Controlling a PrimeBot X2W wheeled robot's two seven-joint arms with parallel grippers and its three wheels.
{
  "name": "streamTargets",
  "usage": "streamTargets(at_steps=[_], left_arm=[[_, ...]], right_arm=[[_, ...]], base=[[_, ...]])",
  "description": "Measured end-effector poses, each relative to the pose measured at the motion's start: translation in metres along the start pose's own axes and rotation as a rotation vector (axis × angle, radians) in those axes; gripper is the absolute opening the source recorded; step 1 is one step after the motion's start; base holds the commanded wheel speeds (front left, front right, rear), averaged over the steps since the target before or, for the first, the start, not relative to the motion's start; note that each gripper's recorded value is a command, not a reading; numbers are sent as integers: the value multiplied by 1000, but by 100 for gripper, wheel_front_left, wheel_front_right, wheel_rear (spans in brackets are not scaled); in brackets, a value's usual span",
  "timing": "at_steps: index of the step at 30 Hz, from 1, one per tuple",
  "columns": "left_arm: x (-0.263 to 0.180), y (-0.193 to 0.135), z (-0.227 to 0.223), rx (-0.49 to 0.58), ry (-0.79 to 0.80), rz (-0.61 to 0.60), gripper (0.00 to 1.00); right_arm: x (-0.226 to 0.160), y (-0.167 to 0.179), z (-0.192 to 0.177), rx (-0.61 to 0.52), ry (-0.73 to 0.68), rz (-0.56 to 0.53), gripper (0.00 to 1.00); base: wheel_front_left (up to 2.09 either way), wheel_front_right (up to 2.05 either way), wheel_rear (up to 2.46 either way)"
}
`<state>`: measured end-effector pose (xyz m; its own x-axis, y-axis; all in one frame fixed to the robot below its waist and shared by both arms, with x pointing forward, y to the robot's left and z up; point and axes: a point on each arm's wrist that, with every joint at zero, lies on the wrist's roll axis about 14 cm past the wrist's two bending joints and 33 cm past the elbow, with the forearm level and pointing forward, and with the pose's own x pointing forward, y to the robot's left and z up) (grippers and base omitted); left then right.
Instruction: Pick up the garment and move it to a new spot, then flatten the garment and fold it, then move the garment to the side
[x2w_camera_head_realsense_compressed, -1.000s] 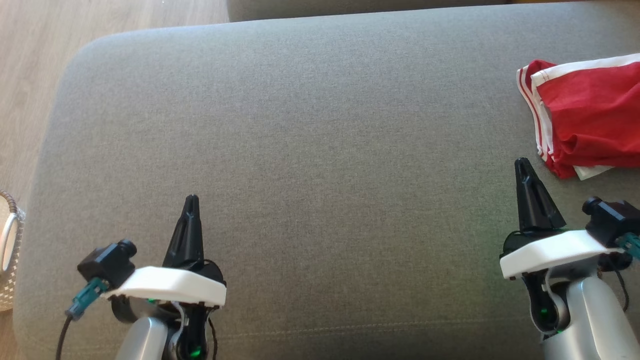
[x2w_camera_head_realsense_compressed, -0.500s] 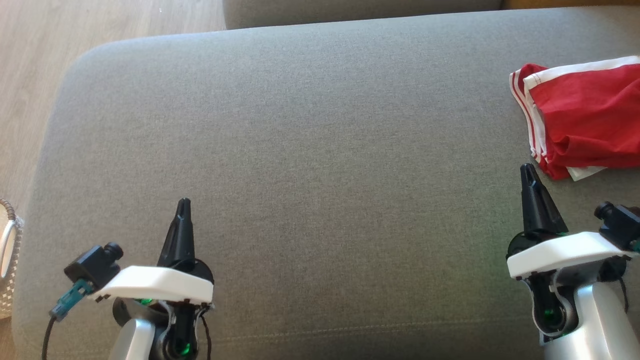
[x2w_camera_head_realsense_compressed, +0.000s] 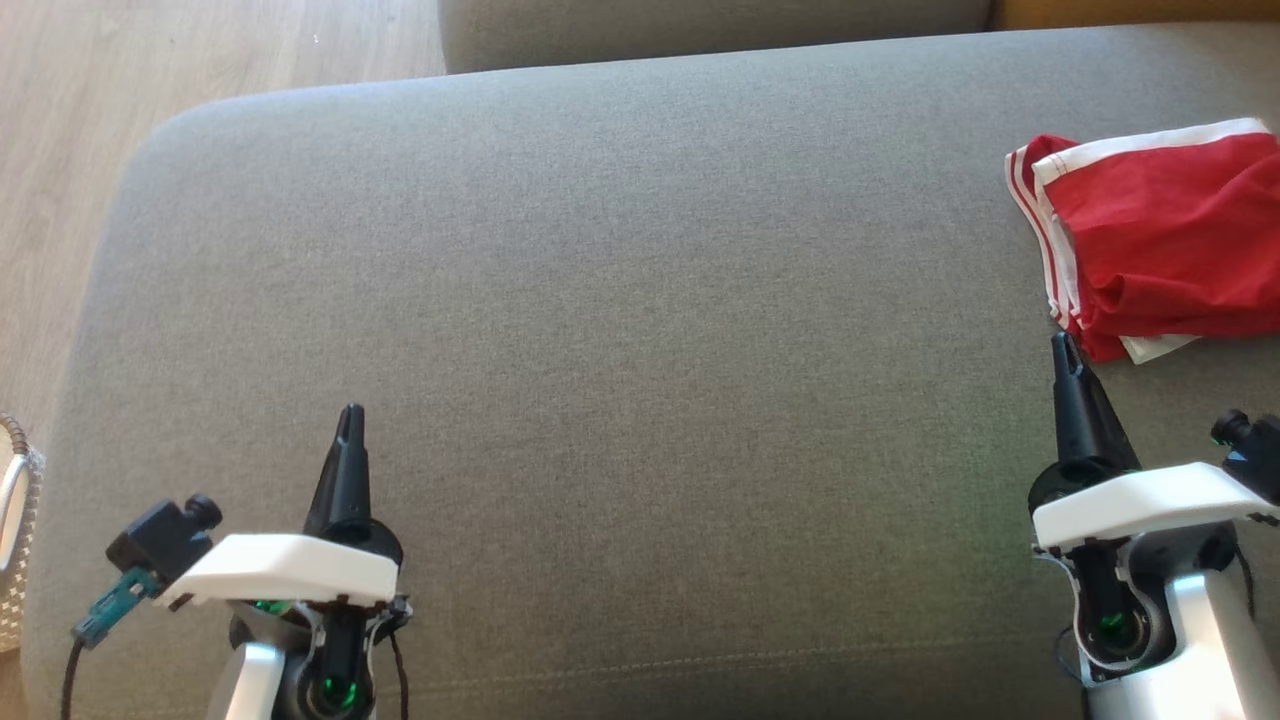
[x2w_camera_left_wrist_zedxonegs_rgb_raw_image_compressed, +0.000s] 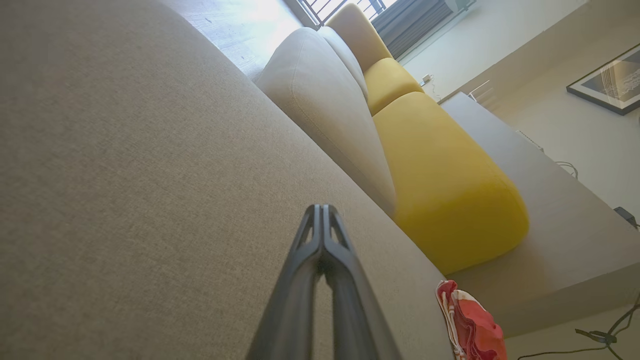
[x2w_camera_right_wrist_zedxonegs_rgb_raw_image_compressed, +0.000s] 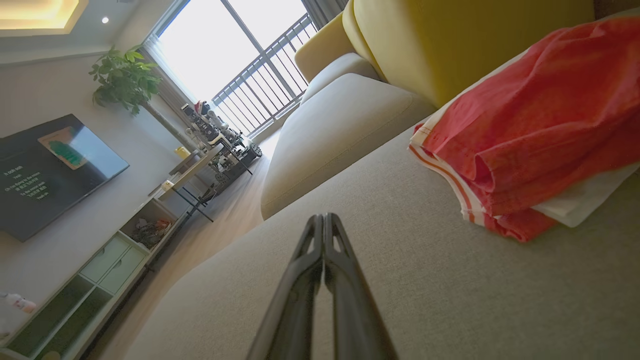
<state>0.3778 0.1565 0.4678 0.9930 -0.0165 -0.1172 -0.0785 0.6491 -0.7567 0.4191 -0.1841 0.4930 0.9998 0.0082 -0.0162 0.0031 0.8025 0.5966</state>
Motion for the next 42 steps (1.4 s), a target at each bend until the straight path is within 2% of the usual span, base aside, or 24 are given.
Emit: streamTargets(at_steps=[42], left_arm=[[-2, 10, 13, -401, 14, 16, 0]], right_arm=[[-21, -16, 5, 515, 4, -62, 0]], base=[[0, 0, 0]])
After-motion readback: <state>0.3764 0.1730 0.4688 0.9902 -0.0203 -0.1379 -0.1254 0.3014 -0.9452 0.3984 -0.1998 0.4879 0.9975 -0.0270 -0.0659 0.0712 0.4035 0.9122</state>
